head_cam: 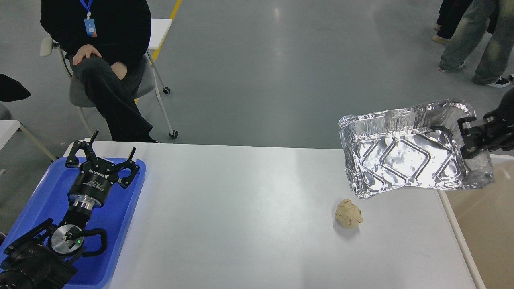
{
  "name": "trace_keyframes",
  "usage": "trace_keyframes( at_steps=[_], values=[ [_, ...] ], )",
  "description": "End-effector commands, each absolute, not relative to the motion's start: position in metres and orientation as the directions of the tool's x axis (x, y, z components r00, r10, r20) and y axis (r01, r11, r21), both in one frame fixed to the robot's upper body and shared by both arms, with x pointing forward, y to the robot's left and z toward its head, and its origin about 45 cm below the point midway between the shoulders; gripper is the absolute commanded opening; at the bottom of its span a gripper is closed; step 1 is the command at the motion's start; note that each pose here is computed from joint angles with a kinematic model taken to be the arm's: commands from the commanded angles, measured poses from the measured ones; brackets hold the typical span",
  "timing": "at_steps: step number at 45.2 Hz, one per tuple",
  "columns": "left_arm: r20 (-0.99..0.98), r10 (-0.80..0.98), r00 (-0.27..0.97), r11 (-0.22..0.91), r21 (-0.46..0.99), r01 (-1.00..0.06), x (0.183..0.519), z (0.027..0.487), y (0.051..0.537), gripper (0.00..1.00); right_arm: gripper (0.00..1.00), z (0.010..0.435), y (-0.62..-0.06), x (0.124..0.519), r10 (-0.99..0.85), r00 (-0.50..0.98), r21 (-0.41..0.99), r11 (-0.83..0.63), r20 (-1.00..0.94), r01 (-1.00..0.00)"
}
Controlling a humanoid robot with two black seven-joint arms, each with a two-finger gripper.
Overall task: Tidy desktop
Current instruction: 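Lift the foil tray with the right gripper toward the white bin, then lower the foil tray into the white bin and release it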
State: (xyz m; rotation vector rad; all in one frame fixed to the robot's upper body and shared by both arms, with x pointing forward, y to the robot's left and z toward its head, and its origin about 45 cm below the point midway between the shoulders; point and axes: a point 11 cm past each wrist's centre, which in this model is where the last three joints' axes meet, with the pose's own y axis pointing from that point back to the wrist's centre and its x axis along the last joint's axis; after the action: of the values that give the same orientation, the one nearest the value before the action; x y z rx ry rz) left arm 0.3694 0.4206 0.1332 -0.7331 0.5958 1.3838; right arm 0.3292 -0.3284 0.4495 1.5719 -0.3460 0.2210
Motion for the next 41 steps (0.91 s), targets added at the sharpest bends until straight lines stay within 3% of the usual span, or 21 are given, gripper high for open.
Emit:
trace_keyframes(
  at_steps=[1, 17, 28, 41],
  values=[
    [-0.753, 0.649, 0.107, 0.035, -0.111, -0.993, 0.369, 0.133, 0.421, 0.99, 0.0, 0.46, -0.347, 0.329, -0.128, 0.916, 0.925, 0.029, 0.38, -0.379],
    [-0.753, 0.649, 0.107, 0.035, -0.111, -0.993, 0.369, 0.133, 0.421, 0.99, 0.0, 0.429, -0.438, 0.314, -0.351, 0.876, 0.944, 0.144, 0.33, -0.298],
    [-0.753, 0.649, 0.107, 0.035, -0.111, -0.993, 0.369, 0.133, 0.421, 0.99, 0.0, 0.374, -0.501, 0.302, -0.56, 0.69, 0.884, 0.215, 0.459, -0.415],
    [-0.753, 0.65, 0.106, 0.035, -0.109, -0.993, 0.369, 0.133, 0.421, 0.99, 0.0, 0.322, -0.567, 0.281, -0.68, 0.441, 0.799, 0.397, 0.587, -0.452]
  ],
)
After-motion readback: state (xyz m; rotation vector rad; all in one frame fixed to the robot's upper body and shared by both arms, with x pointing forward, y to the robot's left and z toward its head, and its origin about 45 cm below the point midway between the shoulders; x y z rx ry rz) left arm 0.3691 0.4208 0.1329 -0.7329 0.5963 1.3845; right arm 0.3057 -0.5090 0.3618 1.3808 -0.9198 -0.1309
